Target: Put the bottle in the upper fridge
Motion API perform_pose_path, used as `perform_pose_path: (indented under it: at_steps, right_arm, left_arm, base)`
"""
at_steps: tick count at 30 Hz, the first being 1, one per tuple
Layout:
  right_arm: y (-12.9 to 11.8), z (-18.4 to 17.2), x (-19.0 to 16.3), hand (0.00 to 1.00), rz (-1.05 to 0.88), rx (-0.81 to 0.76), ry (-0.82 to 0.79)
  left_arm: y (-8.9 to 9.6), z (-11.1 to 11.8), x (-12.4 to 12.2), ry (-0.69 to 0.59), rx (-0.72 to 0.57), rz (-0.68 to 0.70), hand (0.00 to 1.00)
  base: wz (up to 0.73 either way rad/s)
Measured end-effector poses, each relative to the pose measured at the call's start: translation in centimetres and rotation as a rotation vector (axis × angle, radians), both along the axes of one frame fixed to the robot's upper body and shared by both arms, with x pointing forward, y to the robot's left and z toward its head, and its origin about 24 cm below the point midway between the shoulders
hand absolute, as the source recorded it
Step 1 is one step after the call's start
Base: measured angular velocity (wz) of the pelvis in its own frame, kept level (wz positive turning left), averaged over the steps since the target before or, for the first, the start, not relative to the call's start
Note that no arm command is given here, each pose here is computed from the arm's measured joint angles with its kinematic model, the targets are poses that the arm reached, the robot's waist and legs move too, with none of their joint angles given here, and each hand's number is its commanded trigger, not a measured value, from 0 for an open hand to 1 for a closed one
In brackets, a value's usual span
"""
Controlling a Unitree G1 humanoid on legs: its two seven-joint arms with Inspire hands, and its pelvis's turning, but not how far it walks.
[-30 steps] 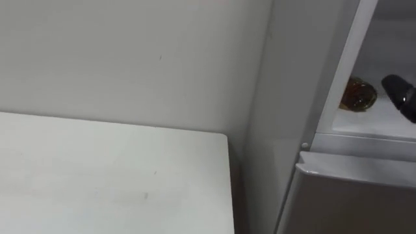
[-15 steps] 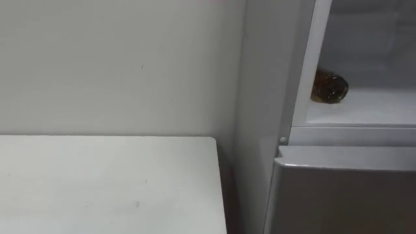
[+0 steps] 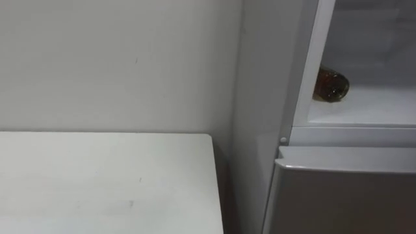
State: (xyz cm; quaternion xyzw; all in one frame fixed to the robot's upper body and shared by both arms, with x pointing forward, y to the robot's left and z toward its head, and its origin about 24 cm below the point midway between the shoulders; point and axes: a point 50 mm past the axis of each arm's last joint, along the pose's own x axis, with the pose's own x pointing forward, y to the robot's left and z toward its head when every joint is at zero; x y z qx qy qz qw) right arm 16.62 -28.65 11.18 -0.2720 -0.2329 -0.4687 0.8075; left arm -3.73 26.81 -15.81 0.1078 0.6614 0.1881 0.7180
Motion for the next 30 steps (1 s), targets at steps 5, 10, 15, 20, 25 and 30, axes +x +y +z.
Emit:
perform_pose_path:
  at_steps: [5, 10, 15, 20, 25, 30]
  right_arm:
    - [0.0, -3.0, -0.3, 0.00, -0.026, 0.050, 0.082]
    - [0.4, -7.3, -1.3, 0.00, -0.024, 0.169, 0.258]
    - [-0.1, -10.5, -2.5, 0.00, -0.066, 0.321, 0.376]
    - [-0.5, -13.7, -4.2, 0.00, -0.162, 0.469, 0.465]
    - [-0.8, -17.5, -7.1, 0.00, -0.258, 0.541, 0.648]
    - [-0.4, -19.4, -9.4, 0.00, -0.271, 0.575, 0.778]
  left_arm:
    - [-0.1, 0.0, 0.1, 0.001, 0.015, -0.025, 0.00]
    - [-0.4, -0.1, 0.2, -0.005, 0.007, -0.031, 0.00]
    - [-0.7, -0.2, 0.4, -0.008, -0.004, -0.049, 0.00]
    - [-0.7, -0.2, 0.4, -0.013, -0.005, -0.048, 0.00]
    - [-0.7, -0.2, 0.5, -0.024, -0.002, -0.046, 0.00]
    - [-0.8, -0.2, 0.6, -0.027, 0.008, -0.049, 0.00]
  base:
    - [0.00]
    - [0.01]
    - [0.00]
    - [0.00]
    - [0.00]
    - [0.00]
